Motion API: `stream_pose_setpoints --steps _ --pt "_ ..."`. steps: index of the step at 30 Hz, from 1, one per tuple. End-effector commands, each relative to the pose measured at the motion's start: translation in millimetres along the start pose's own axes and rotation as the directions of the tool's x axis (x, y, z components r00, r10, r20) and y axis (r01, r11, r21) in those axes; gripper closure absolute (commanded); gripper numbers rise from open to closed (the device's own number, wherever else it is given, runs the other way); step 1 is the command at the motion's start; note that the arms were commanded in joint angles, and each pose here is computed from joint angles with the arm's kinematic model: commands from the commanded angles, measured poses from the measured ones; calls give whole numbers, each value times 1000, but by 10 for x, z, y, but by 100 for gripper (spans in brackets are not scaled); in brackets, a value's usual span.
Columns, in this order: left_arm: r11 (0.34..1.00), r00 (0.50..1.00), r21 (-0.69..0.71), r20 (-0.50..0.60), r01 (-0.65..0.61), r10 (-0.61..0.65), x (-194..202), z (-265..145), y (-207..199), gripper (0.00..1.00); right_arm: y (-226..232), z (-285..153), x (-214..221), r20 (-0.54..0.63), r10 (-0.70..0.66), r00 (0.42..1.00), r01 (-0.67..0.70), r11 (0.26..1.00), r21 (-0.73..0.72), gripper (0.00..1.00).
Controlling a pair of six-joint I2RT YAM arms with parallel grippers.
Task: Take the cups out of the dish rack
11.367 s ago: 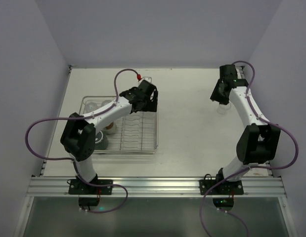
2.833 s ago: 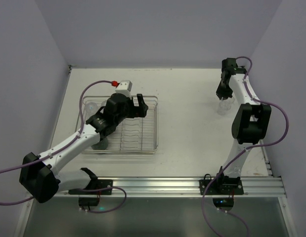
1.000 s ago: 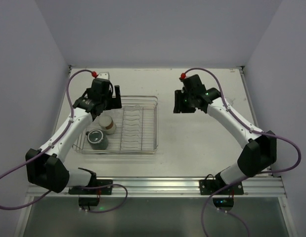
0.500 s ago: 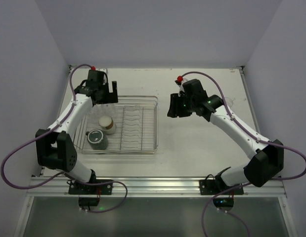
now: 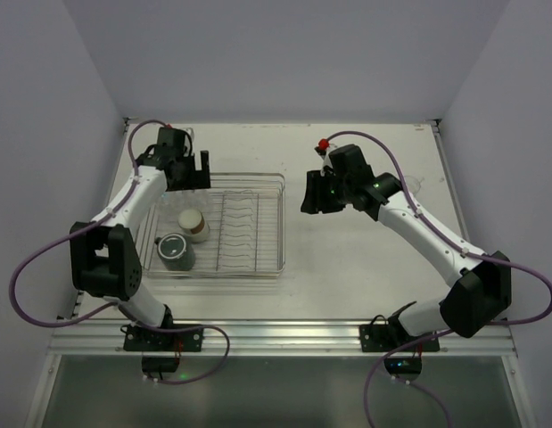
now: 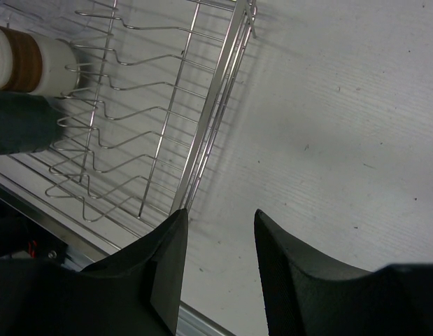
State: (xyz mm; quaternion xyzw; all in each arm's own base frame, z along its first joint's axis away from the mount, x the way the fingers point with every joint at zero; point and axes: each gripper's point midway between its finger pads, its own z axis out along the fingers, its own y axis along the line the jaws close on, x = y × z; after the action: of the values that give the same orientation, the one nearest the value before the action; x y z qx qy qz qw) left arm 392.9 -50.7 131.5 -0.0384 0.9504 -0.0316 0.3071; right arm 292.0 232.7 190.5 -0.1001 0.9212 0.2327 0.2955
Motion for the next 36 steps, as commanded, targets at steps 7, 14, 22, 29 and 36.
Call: stream_pose_setpoints --steps 7,14,22,29,36 --pt "999 997 17 -59 -43 44 135 125 29 9 49 -48 -44 38 -19 999 20 999 -30 54" --pt "999 996 13 -70 -46 47 174 128 43 10 47 -42 -23 35 -20 999 21 999 -33 54" --pt "998 995 15 -82 -58 60 208 148 48 11 43 -22 1 28 -19 999 20 999 -33 54" --pt "998 994 40 -91 -58 61 230 162 6 19 40 -9 17 25 -16 1000 17 999 -38 54" --pt "998 993 50 -102 -46 51 268 190 -14 43 45 -8 11 27 -17 999 18 999 -40 54"
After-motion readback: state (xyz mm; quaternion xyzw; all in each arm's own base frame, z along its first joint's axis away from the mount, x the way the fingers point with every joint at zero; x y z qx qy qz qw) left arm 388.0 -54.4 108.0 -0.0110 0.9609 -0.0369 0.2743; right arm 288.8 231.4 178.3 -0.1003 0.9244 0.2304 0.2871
